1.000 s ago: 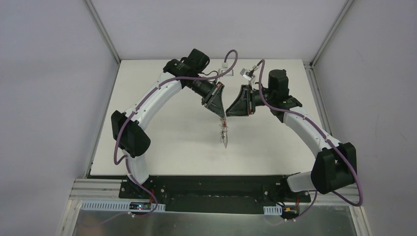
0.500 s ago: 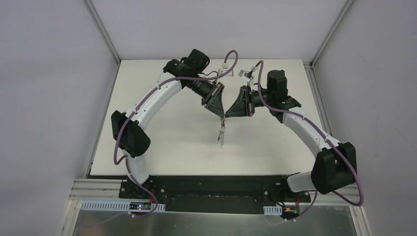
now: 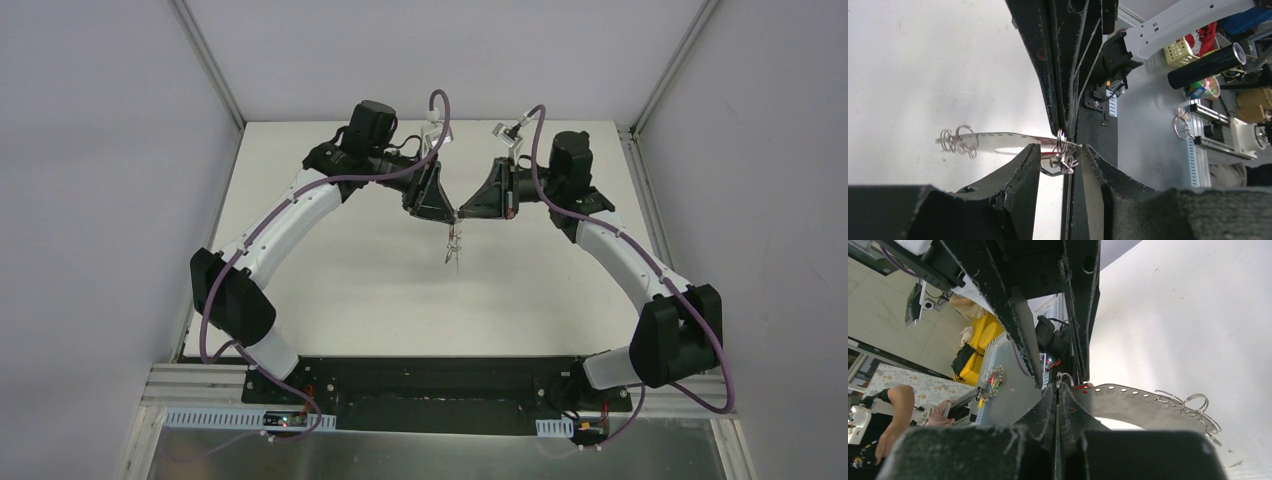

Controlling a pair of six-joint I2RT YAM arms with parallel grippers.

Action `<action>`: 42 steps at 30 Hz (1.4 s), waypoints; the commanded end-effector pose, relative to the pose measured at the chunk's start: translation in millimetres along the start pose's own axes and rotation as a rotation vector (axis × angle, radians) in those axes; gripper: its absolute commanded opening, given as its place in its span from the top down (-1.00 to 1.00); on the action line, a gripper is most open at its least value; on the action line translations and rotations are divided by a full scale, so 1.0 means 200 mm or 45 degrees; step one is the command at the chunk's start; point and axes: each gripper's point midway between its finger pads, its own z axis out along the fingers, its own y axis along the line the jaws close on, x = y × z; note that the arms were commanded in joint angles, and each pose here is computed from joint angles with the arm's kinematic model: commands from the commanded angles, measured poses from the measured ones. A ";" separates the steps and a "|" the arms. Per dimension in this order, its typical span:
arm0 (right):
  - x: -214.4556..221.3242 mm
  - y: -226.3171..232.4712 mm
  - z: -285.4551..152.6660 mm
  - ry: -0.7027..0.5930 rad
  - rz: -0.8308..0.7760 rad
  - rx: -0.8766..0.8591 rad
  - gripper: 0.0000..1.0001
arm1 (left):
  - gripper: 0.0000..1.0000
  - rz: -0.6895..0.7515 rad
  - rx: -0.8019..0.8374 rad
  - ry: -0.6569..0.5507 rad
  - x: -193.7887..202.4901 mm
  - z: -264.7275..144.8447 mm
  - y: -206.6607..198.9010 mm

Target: Put the keys on the keyring

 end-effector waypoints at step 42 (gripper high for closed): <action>-0.13 -0.10 -0.05 -0.193 0.118 0.123 1.00 | 1.00 0.367 -0.234 0.011 -0.01 0.02 0.02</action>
